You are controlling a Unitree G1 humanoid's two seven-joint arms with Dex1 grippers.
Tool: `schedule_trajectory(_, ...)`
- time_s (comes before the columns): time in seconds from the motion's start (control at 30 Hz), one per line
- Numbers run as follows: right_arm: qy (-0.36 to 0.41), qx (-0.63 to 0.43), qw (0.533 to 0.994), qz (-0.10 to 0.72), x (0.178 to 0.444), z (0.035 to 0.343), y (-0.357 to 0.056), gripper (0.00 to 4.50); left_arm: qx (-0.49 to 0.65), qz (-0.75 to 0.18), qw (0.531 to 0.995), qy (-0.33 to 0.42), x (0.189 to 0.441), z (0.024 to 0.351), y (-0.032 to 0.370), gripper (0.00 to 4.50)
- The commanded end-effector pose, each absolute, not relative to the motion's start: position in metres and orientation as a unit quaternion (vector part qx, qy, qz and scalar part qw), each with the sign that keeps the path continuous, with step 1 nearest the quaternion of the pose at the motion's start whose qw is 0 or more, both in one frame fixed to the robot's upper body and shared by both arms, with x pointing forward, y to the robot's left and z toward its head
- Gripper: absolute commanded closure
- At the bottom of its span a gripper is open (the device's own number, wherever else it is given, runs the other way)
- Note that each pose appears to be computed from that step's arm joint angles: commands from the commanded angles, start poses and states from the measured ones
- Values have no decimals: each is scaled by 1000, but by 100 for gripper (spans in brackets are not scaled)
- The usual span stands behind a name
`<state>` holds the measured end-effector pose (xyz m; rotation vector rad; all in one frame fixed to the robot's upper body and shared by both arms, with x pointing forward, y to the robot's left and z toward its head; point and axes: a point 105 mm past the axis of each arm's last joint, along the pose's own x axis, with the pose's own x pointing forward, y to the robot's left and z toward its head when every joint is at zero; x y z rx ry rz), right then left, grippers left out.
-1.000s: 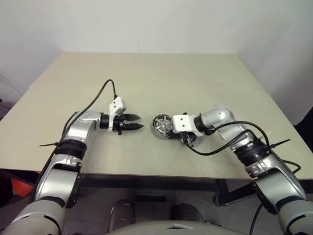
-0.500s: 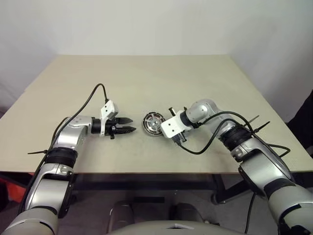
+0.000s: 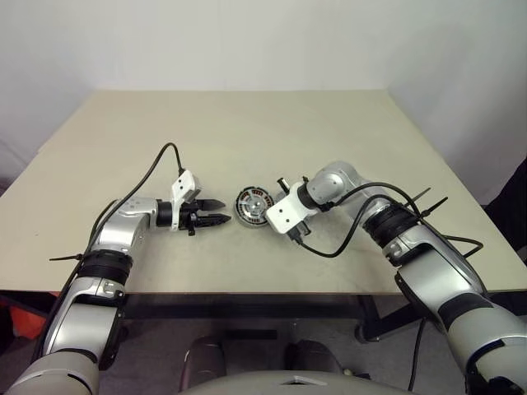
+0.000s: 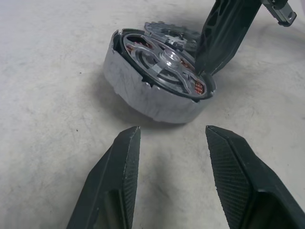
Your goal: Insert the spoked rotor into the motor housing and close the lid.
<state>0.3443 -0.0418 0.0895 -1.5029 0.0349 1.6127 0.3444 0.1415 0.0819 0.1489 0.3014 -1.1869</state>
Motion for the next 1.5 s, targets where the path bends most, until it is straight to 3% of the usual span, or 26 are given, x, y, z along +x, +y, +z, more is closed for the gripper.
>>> schedule_trajectory(0.03,-39,-609,448,654,338,110,-23,450,75,-562,815,117,348,95,137,220)
schedule_trajectory(0.5,-24,-596,463,656,340,107,-15,450,75,-563,815,116,347,95,137,220)
schedule_trajectory(0.73,-49,-571,503,647,343,126,-8,240,82,-562,813,126,341,97,153,220)
schedule_trajectory(0.9,-54,-552,523,647,341,134,-8,240,94,-562,810,138,339,96,164,220)
schedule_trajectory(1.07,-63,-481,606,630,343,154,-10,240,97,-565,808,139,339,99,166,220)
schedule_trajectory(1.17,-56,-403,685,604,346,165,-18,240,95,-571,804,135,338,99,163,220)
schedule_trajectory(1.23,-33,-280,770,573,347,178,-33,240,93,-578,800,135,337,97,158,220)
schedule_trajectory(1.3,-14,-188,821,538,344,181,-50,240,93,-583,796,136,336,94,155,220)
schedule_trajectory(1.4,43,-63,870,486,329,165,-79,240,93,-587,792,139,337,90,152,220)
schedule_trajectory(1.5,120,36,878,462,302,144,-103,240,93,-591,789,141,339,89,150,220)
